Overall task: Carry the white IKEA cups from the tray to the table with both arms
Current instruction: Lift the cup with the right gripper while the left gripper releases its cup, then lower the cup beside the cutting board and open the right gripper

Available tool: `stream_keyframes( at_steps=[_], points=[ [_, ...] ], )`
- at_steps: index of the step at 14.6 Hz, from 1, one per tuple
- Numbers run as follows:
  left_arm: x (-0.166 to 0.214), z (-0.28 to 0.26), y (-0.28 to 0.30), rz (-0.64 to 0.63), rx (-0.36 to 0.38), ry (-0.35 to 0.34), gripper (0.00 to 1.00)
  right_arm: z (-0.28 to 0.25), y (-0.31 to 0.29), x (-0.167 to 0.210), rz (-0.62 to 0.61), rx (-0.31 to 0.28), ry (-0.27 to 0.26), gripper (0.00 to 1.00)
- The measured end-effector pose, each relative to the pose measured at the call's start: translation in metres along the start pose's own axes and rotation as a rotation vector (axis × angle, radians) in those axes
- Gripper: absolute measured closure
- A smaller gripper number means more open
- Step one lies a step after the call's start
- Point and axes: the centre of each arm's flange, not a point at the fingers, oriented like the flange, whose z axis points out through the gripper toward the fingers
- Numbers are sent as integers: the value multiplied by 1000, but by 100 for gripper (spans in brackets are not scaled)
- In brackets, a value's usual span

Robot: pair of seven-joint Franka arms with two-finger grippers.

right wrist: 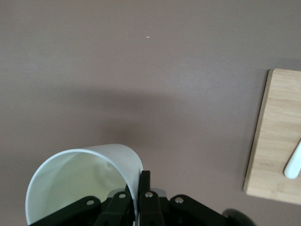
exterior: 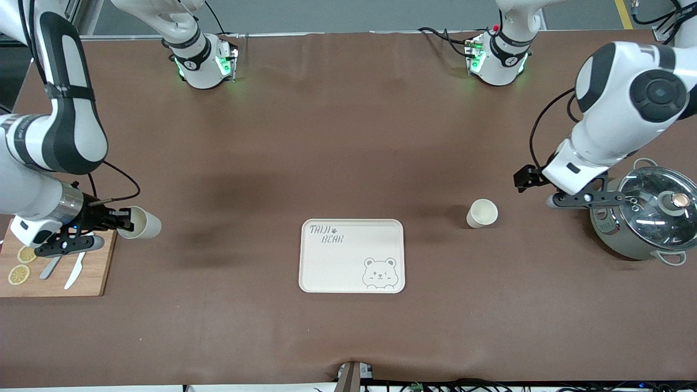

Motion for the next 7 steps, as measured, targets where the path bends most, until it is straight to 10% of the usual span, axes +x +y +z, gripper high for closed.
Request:
stream_keyframes(
  at_steps=[7],
  points=[
    [46,-46,-24,-58,-6,9,0,88,3,-12,7,-13,41,96]
  ],
)
